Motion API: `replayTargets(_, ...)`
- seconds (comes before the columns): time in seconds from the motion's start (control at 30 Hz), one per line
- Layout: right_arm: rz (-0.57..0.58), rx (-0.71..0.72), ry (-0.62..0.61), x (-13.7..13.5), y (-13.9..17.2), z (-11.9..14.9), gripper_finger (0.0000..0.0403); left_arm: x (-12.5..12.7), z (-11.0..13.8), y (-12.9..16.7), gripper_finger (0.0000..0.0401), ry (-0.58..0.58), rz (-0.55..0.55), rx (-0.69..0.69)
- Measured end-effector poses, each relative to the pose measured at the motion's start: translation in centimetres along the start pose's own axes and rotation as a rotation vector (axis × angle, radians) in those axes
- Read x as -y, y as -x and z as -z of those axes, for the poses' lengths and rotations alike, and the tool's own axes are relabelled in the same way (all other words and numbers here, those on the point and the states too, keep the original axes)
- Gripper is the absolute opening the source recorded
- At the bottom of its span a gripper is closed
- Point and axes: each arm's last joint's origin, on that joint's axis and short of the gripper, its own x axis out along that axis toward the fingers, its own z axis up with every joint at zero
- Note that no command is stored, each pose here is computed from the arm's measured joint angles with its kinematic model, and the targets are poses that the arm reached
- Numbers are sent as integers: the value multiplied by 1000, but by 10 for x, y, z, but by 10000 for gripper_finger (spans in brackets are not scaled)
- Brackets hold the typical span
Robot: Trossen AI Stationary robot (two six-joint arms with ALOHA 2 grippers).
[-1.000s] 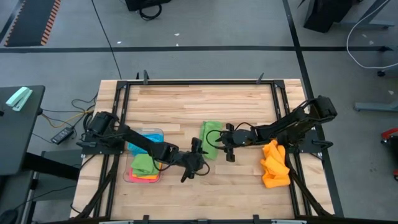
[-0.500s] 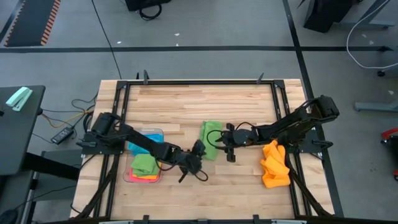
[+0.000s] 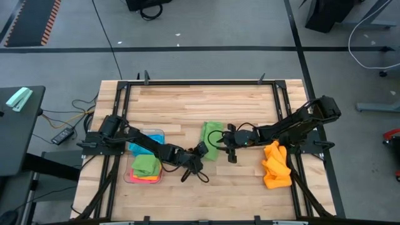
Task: Fold microfiber towels
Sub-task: Fold the green microfiber cloth
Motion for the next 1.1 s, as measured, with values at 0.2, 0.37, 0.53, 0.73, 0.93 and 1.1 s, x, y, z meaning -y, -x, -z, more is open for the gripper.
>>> replayTargets(0.2,0,0,-3,0,0,0,161,-2,-5,3,81,-30,-52,-10)
replayTargets(0.37,0,-1,-5,0,0,0,161,0,-8,6,43,-41,-69,-28)
replayTargets(0.53,0,-1,-7,0,0,0,161,-9,-8,18,10,-25,-113,-55)
replayTargets(0.73,0,-1,-7,0,0,0,161,-12,-4,26,24,1,-81,-72)
replayTargets(0.93,0,-1,-7,0,0,0,161,-2,-1,28,8,42,2,-94)
replayTargets(1.1,0,-1,-2,0,0,0,161,2,-4,31,30,59,12,-94)
